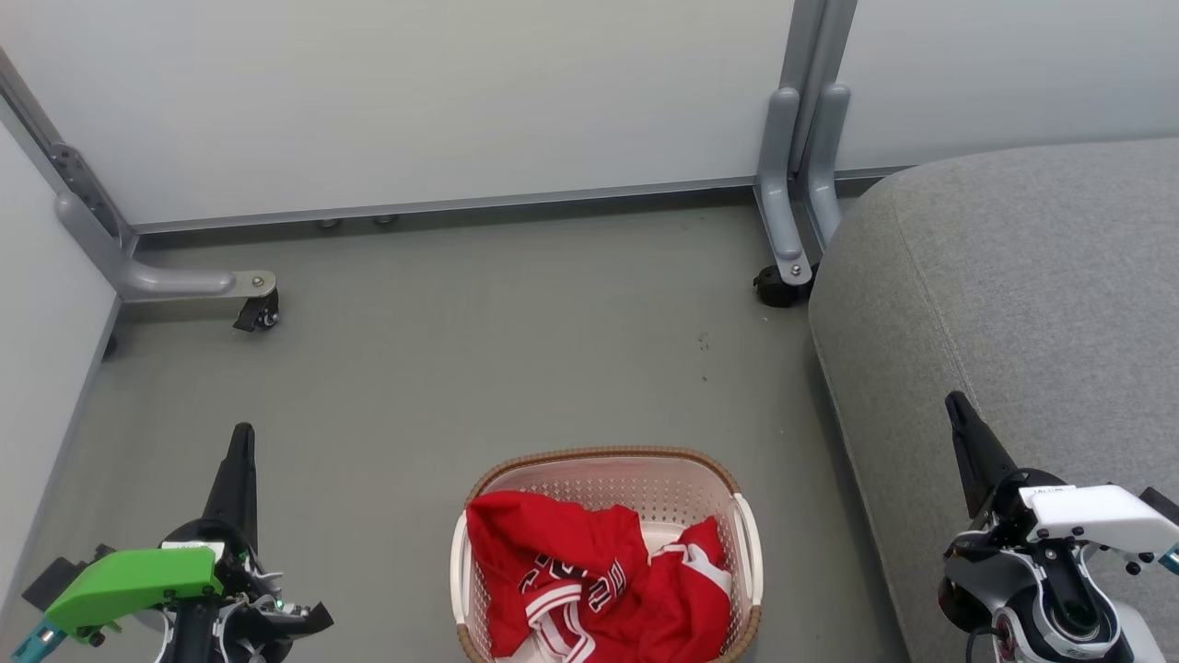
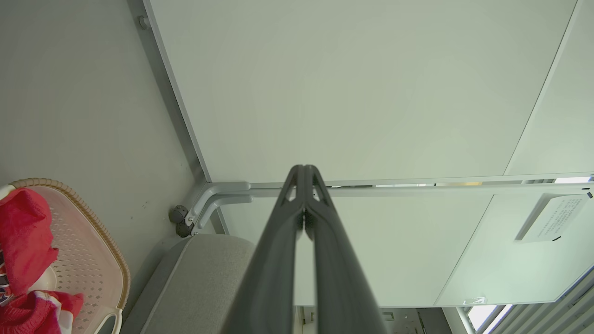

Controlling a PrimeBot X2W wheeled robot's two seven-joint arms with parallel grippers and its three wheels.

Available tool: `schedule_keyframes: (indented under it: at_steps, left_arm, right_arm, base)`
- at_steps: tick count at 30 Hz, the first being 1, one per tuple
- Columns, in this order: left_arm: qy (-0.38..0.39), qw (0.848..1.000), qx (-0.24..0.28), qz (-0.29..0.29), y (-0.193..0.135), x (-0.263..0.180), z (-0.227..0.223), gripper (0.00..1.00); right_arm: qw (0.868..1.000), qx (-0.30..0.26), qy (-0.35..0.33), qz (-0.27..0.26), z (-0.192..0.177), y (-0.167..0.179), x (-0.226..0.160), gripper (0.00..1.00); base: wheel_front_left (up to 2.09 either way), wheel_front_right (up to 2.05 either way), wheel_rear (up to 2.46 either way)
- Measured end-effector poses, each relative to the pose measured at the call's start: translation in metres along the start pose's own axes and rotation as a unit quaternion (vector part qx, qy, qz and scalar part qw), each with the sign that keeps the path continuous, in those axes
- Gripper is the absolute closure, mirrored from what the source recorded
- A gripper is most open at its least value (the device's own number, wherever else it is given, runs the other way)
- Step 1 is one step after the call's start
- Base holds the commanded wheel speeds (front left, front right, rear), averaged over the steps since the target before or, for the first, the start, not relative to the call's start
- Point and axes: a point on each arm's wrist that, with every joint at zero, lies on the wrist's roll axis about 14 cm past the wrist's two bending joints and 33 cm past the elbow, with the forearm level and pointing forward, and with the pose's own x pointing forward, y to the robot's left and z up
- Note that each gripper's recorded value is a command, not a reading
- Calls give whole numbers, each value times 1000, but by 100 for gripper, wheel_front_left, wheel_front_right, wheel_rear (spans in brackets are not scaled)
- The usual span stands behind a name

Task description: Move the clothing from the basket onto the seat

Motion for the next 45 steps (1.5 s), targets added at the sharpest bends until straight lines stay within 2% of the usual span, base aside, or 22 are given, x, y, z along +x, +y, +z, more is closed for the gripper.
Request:
schedule_keyframes:
  at_steps: [12,13,19,25,33,40,45]
  left_arm:
    - [0,1000,0,0,0,0,0,100]
    - [0,1000,-1,2,2,-1,0,0]
    - [-1,999,-7,49,33,-15,-3,0]
    - [-5,999,10,52,34,-16,-5,0]
    - [-4,996,83,38,24,-13,-7,0]
    - [-7,990,136,24,15,-14,-8,0]
    - [-6,981,195,14,9,-15,-11,0]
  right_arm:
    - [1000,0,0,0,0,0,0,100]
    - [1000,1,0,-2,0,-2,0,0]
    - [999,9,-2,-49,-2,-33,-15,0]
    - [998,-12,-3,-53,-5,-35,-15,0]
    - [994,-94,-8,-53,-3,-33,-16,0]
    - [982,-182,-8,-40,-3,-24,-16,0]
    - [971,-239,-13,-22,-2,-12,-16,0]
  base:
    - [0,0,0]
    - [0,0,0]
    - [0,0,0]
    - [0,0,0]
    - [0,0,0]
    - [0,0,0]
    - [0,0,0]
